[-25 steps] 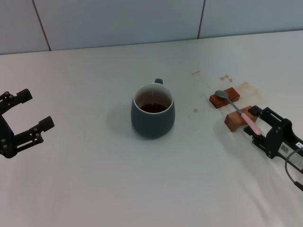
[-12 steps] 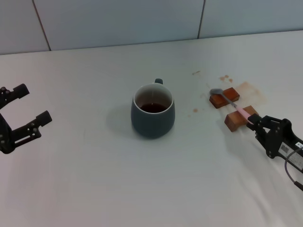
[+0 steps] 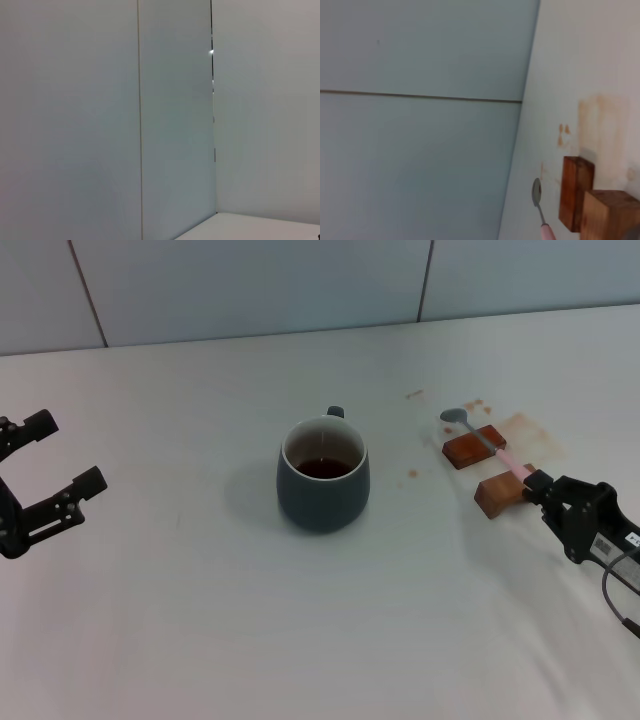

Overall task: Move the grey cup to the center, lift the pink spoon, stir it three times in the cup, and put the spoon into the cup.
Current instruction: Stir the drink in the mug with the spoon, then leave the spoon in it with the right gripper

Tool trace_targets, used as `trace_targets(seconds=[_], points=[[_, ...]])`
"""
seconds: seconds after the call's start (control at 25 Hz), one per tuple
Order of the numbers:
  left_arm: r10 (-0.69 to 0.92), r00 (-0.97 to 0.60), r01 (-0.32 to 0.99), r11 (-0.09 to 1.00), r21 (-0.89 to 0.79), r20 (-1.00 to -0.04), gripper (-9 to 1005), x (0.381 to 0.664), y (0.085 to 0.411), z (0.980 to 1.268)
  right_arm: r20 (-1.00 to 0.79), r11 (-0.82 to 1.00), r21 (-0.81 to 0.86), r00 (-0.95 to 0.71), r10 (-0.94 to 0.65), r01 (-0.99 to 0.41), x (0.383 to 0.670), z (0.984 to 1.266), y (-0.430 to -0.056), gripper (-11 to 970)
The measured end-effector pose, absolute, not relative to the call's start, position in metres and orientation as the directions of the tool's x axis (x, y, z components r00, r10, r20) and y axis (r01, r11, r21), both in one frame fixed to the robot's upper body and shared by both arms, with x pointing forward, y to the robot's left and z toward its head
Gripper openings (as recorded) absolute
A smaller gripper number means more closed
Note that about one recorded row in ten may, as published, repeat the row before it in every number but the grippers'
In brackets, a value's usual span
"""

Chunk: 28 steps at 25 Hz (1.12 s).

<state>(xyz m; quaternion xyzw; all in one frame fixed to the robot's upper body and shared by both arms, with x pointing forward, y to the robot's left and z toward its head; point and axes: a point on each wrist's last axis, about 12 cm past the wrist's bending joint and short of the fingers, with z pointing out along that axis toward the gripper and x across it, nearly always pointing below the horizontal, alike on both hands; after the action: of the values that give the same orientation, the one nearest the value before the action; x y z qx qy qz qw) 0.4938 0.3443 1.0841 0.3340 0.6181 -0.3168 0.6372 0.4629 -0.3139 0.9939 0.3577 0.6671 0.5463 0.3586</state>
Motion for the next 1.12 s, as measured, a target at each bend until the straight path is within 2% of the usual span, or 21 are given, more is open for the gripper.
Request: trace_targets(seconds=[0.12,0.16,0.2,0.28,0.36,0.4,0.64,0.72,0.76,0.88,0.96,1.12], points=[[0.007,0.035,0.817,0.576,0.033,-0.999,859,0.494,0.343,1.084,-0.143,0.189,0.981,-0.49,0.86,0.046,0.463,0.996,-0.314,105],[0.007,0.035,0.817,0.576,0.032,-0.999,859,0.494,0.343,1.084,-0.234,0.261,0.965,-0.482,0.844,-0.012,0.465,0.999,-0.317,105],[0.006,0.034,0.817,0.576,0.031,-0.999,859,0.494,0.342,1.083,-0.234,0.261,0.965,-0.482,0.844,-0.012,0.465,0.999,-0.317,105],[0.004,0.033,0.816,0.577,0.029,-0.999,859,0.493,0.34,1.082,-0.365,0.36,0.927,-0.456,0.812,-0.1,0.469,1.006,-0.322,105],[0.0,0.032,0.815,0.578,0.026,-0.999,859,0.492,0.338,1.08,-0.573,0.519,0.819,-0.365,0.734,-0.245,0.477,1.02,-0.331,105],[-0.003,0.03,0.815,0.579,0.023,-1.0,859,0.491,0.337,1.079,-0.573,0.519,0.819,-0.365,0.734,-0.245,0.477,1.02,-0.331,105],[-0.036,0.03,0.807,0.59,0.003,-0.999,859,0.488,0.329,1.075,-0.856,0.734,0.497,-0.121,0.503,-0.462,0.491,1.053,-0.345,105],[-0.045,0.029,0.806,0.592,-0.003,-0.999,859,0.488,0.326,1.074,-0.903,0.767,0.387,-0.041,0.428,-0.512,0.494,1.063,-0.346,105],[-0.06,0.029,0.803,0.595,-0.012,-0.998,859,0.488,0.323,1.073,-0.933,0.783,0.279,0.037,0.359,-0.557,0.498,1.075,-0.348,105],[-0.079,0.029,0.8,0.6,-0.024,-0.996,859,0.487,0.32,1.071,-0.947,0.78,0.194,0.095,0.308,-0.595,0.503,1.088,-0.349,105],[-0.1,0.031,0.795,0.606,-0.036,-0.994,859,0.487,0.318,1.07,-0.958,0.745,0.082,0.155,0.243,-0.662,0.51,1.108,-0.351,104],[-0.105,0.031,0.793,0.608,-0.04,-0.994,859,0.487,0.318,1.07,-0.963,0.701,0.015,0.18,0.203,-0.713,0.521,1.127,-0.351,104]])
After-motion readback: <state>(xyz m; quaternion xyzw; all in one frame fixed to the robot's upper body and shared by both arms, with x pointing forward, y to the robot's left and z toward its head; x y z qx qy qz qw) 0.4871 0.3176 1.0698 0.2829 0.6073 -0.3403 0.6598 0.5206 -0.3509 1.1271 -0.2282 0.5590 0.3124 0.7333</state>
